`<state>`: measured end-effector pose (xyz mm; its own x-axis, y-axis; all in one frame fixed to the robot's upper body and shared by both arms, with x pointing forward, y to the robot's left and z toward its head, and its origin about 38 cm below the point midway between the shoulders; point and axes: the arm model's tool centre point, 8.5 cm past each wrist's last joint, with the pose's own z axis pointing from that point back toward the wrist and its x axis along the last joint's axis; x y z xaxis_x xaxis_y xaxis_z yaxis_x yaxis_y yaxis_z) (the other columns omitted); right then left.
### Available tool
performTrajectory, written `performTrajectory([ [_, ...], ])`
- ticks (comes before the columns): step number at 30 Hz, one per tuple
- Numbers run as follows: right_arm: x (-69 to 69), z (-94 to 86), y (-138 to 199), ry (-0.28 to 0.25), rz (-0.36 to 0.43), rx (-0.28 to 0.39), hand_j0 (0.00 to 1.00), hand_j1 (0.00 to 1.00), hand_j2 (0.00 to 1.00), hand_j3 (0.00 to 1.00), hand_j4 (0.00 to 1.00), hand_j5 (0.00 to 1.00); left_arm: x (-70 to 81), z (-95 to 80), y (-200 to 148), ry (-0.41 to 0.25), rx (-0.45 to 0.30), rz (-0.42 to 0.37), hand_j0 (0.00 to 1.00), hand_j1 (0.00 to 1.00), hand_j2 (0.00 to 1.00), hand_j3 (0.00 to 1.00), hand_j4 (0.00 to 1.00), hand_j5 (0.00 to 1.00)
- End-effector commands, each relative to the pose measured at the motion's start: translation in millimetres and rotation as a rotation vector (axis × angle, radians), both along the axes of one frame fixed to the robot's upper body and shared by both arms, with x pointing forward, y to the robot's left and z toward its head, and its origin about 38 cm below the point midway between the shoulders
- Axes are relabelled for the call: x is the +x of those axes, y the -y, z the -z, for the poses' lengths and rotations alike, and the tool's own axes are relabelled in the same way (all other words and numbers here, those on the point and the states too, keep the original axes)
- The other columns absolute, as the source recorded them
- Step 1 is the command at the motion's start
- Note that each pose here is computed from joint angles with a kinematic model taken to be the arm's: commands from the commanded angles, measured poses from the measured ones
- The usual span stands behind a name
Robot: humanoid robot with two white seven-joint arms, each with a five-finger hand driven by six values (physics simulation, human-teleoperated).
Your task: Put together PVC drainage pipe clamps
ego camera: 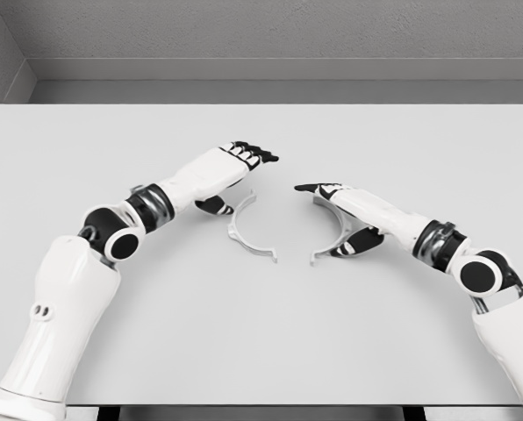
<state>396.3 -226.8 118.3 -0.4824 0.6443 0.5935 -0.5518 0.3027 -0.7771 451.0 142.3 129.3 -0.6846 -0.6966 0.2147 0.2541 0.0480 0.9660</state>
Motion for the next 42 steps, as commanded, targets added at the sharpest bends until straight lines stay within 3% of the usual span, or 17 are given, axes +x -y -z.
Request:
performTrajectory([
  [1, -0.1, 0.0, -1, -0.004, 0.001, 0.006, 1.00, 1.00, 1.00, 1.00, 1.00, 1.00, -0.4, -0.3, 3, -0.003, -0.009, 0.000, 1.00, 1.00, 1.00, 1.00, 1.00, 1.00],
  [15, -1.1, -2.8, 4, 0.003, -0.006, -0.006, 1.00, 1.00, 1.00, 1.00, 1.00, 1.00, -0.7, -2.9, 3, 0.002, -0.021, -0.002, 1.00, 1.00, 1.00, 1.00, 1.00, 1.00],
  [18, -1.6, -6.0, 16, 0.005, -0.002, -0.037, 1.00, 1.00, 1.00, 1.00, 1.00, 1.00, 1.4, -7.5, -5, 0.013, -0.022, -0.018, 1.00, 1.00, 1.00, 1.00, 1.00, 1.00],
  [24, -0.9, -19.4, 42, 0.031, 0.011, -0.111, 1.00, 1.00, 1.00, 1.00, 1.00, 1.00, -10.9, -13.0, -33, 0.047, -0.025, -0.050, 1.00, 1.00, 1.00, 1.00, 1.00, 1.00],
  [28, 1.7, -30.5, 61, 0.056, 0.021, -0.170, 1.00, 1.00, 1.00, 1.00, 1.00, 1.00, -24.9, -13.9, -43, 0.061, -0.027, -0.050, 1.00, 1.00, 1.00, 1.00, 1.00, 1.00],
  [31, -2.0, -43.3, 73, 0.128, -0.054, -0.227, 1.00, 1.00, 1.00, 1.00, 1.00, 1.00, -30.8, -15.8, -41, 0.073, -0.033, -0.027, 1.00, 1.00, 1.00, 1.00, 1.00, 1.00],
  [33, -1.7, -46.1, 80, 0.133, -0.047, -0.241, 1.00, 1.00, 1.00, 1.00, 1.00, 1.00, -32.2, -14.8, -39, 0.073, -0.033, -0.014, 1.00, 1.00, 1.00, 1.00, 1.00, 1.00],
  [35, 0.7, -51.7, 81, 0.201, -0.003, -0.192, 1.00, 1.00, 1.00, 1.00, 1.00, 1.00, -33.8, -13.7, -35, 0.072, -0.032, -0.002, 1.00, 1.00, 1.00, 1.00, 1.00, 1.00],
  [42, 0.5, -77.2, 101, 0.251, -0.009, -0.291, 1.00, 1.00, 1.00, 1.00, 1.00, 1.00, -47.8, -9.9, -29, 0.087, -0.029, 0.062, 1.00, 1.00, 1.00, 1.00, 1.00, 1.00],
])
